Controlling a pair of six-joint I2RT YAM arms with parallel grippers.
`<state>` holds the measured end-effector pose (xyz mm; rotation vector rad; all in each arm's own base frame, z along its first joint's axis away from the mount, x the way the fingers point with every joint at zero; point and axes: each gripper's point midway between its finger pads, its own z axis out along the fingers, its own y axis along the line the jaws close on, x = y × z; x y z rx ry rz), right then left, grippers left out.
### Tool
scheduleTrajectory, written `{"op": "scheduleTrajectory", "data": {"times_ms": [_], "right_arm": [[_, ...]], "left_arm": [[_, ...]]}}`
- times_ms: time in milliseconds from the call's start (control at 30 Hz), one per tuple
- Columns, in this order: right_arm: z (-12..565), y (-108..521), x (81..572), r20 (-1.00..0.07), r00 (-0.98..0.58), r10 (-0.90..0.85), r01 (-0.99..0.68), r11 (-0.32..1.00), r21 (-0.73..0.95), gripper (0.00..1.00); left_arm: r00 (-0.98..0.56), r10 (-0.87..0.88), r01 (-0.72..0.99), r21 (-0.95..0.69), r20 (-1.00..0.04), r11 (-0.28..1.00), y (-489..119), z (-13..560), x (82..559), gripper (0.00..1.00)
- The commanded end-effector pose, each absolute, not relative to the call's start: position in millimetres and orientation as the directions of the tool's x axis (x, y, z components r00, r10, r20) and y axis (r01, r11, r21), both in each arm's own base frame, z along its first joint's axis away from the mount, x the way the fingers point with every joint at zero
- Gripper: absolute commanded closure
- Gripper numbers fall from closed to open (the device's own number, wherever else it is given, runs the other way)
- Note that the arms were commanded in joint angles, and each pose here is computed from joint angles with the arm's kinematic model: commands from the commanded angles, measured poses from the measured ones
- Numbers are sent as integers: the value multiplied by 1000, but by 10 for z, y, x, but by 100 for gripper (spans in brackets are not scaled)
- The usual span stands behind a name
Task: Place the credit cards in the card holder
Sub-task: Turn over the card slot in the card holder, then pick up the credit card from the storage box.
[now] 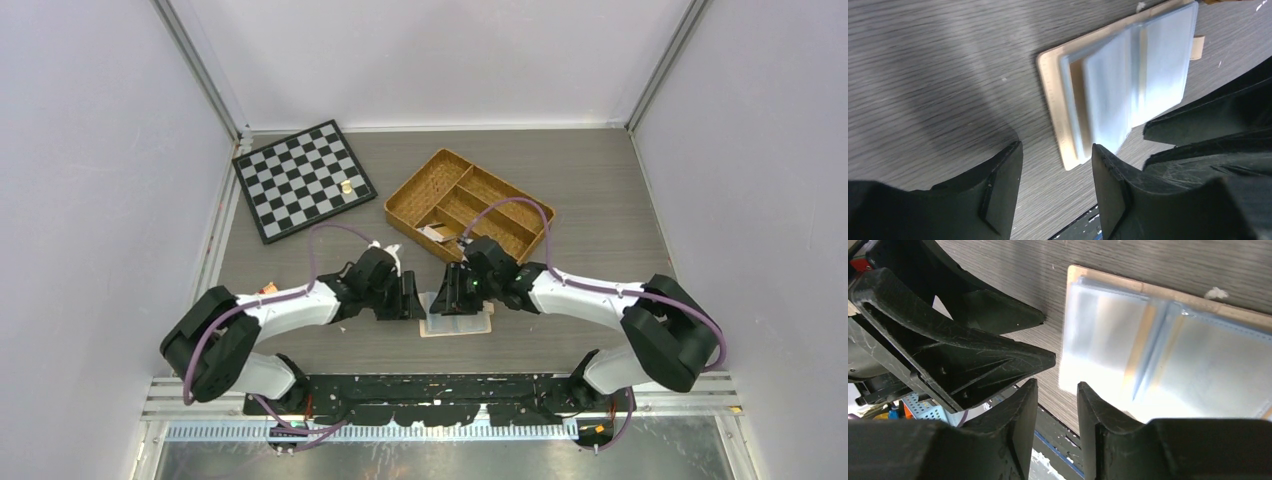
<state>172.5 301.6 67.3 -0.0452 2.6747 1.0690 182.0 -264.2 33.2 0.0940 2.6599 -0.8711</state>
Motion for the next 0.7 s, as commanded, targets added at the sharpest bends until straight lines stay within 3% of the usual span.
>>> {"op": "scheduleTrajectory", "data": {"times_ms": [0,133,333,500,667], "right_arm": [[985,3165,1931,-363,-929,70,-210,708,675,56],[1220,3003,2090,-488,-871,54,-278,765,581,44],[1511,2708,2431,-648,-751,-127,-423,846,324,22],[1697,2711,2889,-716,-659,-228,-509,837,202,17],[1634,2871,3274,-719,-617,-319,-589,794,154,17]], "left_arm": [[-926,-93,122,-522,-367,844,-2381,350,1841,44],[-906,-113,119,-502,-408,857,-2237,475,1903,40],[-878,-130,155,-531,-460,833,-2235,874,2213,32],[-826,-227,129,-565,-516,815,-2153,1260,2860,29],[-749,-331,60,-555,-575,830,-1982,1401,3549,27]]}}
